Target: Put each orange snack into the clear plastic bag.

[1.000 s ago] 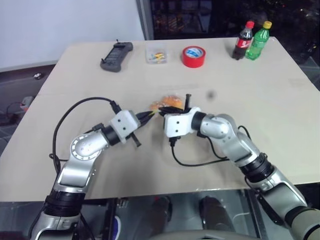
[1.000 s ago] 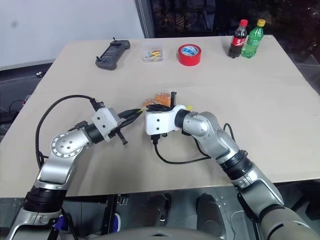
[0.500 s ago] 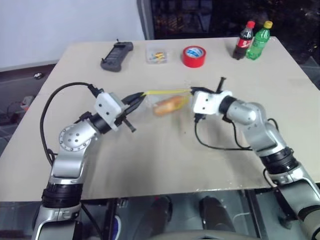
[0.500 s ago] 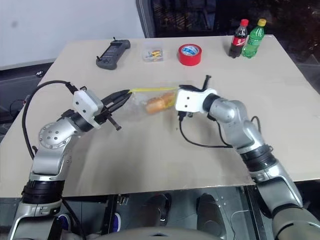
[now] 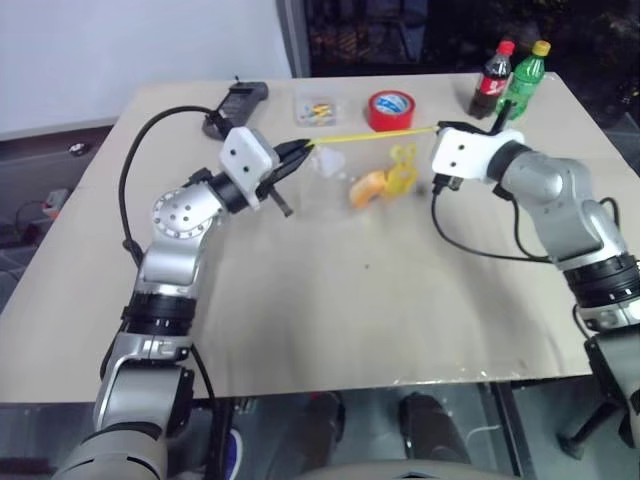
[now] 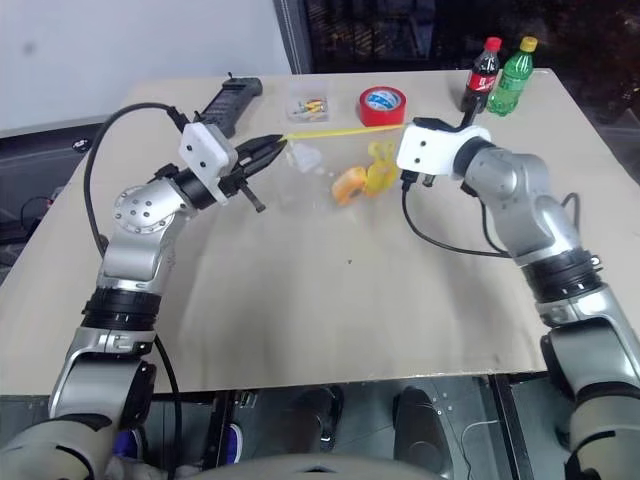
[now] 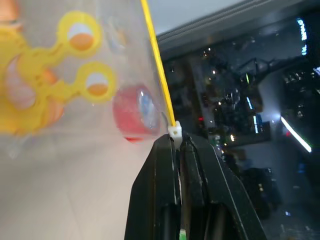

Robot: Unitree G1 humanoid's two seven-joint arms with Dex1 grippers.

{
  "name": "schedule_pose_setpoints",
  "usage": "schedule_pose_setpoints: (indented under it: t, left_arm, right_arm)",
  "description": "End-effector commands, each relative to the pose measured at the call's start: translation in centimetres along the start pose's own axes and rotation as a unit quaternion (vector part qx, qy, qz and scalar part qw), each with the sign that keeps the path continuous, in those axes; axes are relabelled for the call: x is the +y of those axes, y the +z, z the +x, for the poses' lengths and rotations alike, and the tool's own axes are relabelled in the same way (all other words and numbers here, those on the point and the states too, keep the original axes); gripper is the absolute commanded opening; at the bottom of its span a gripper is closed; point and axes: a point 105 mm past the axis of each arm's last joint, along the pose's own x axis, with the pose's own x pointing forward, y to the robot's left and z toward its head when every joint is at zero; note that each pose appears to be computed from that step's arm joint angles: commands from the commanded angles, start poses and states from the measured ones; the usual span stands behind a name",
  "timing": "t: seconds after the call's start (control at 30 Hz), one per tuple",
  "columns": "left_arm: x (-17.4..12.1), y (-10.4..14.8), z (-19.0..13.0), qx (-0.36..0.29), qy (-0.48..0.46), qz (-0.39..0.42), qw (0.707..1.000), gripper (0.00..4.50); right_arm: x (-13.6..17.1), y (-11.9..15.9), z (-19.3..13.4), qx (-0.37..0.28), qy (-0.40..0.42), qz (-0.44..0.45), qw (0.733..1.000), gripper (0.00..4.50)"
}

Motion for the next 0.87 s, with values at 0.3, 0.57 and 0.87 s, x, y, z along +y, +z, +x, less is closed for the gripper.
schedule_pose_setpoints:
  t: [0.3,0.57,0.87]
  left_arm:
    - [-9.2,-3.4,-5.8,0.072,-0.112,-0.013,0.991,1.45]
    - [-7.7,-2.0,-11.9,0.118,-0.086,-0.193,0.97,4.5]
    - [-6.0,-1.6,-16.4,0.177,-0.07,-0.27,0.944,4.5]
  right_arm:
    - [11.1,0.2,-7.1,0.059,0.129,0.149,0.979,0.79]
    - [9.9,-3.0,-13.2,0.092,0.122,0.33,0.931,4.11]
    - [8.5,-2.6,-16.7,0.051,0.137,0.421,0.895,4.45]
